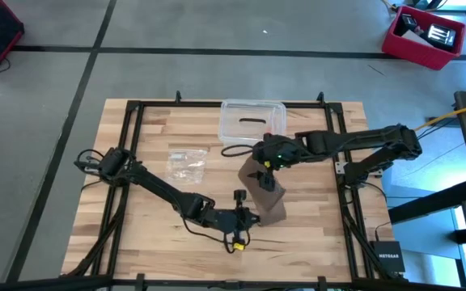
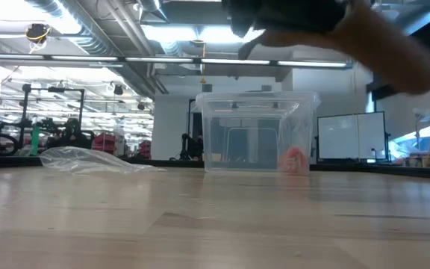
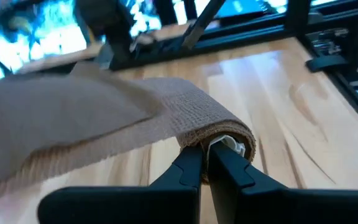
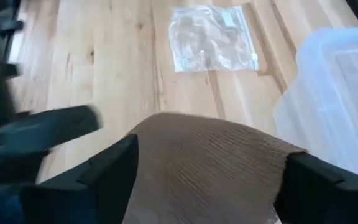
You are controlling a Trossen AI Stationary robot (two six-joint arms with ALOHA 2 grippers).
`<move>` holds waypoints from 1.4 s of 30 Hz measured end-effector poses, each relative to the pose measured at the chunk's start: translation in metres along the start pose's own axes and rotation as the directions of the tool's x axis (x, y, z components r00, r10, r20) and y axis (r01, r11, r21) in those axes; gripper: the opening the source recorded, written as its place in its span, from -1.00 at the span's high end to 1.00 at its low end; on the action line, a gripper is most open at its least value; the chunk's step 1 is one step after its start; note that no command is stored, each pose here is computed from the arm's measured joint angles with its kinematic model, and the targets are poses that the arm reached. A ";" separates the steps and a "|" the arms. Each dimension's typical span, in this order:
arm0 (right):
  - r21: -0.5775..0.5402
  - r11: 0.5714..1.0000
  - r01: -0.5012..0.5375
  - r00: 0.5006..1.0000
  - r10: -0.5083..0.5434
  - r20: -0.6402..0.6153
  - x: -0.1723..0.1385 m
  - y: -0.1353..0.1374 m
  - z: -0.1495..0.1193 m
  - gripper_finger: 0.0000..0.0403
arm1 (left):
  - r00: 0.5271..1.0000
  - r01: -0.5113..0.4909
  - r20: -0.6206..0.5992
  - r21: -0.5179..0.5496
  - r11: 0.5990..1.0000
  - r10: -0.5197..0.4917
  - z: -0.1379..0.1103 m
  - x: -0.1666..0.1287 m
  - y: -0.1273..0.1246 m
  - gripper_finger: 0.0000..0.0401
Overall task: Roll bandage
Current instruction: Roll the brown bandage
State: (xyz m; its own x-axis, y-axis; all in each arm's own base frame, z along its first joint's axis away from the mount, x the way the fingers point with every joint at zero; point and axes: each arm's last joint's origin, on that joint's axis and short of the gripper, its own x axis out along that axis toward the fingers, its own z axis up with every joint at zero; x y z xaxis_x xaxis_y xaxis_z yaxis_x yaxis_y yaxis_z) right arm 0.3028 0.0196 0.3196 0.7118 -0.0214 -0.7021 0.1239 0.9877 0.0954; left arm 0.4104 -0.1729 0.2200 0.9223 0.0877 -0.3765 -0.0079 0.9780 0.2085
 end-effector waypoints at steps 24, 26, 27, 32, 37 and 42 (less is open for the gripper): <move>-0.133 0.990 -0.043 0.998 0.049 0.046 -0.031 0.006 0.032 -0.55 | 0.988 -0.122 0.134 0.399 0.909 0.074 0.026 -0.020 -0.025 0.97; -0.136 0.990 -0.038 0.997 0.046 0.062 -0.035 0.006 0.035 -0.55 | 0.980 -0.186 0.131 0.364 0.913 0.147 0.026 -0.020 -0.023 0.97; -0.136 0.990 -0.028 0.997 0.037 0.066 -0.035 0.005 0.035 -0.55 | 0.980 -0.191 0.127 0.352 0.916 0.155 0.025 -0.020 -0.022 0.97; -0.106 0.994 -0.019 0.998 0.026 0.058 -0.024 0.005 0.029 -0.55 | 0.986 -0.160 0.101 0.344 0.925 0.133 0.016 -0.016 -0.024 0.97; -0.100 0.994 -0.038 0.998 0.033 -0.044 0.000 0.003 0.009 -0.55 | 0.987 -0.151 0.100 0.310 0.938 0.126 0.013 -0.018 -0.028 0.97; -0.051 0.981 -0.189 0.972 0.179 -0.155 -0.009 0.005 -0.001 -0.55 | 0.990 -0.140 0.064 0.298 0.944 0.127 0.008 -0.019 -0.030 0.97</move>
State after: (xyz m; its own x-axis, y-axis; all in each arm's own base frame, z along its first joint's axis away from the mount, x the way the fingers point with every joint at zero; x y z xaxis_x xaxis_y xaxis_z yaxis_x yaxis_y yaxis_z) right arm 0.2963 0.0253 0.3262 0.6068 0.1800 -0.7742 -0.0482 0.9806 0.1902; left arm 0.3968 -0.2053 0.2283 0.9367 0.1988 -0.2881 -0.0220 0.8549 0.5184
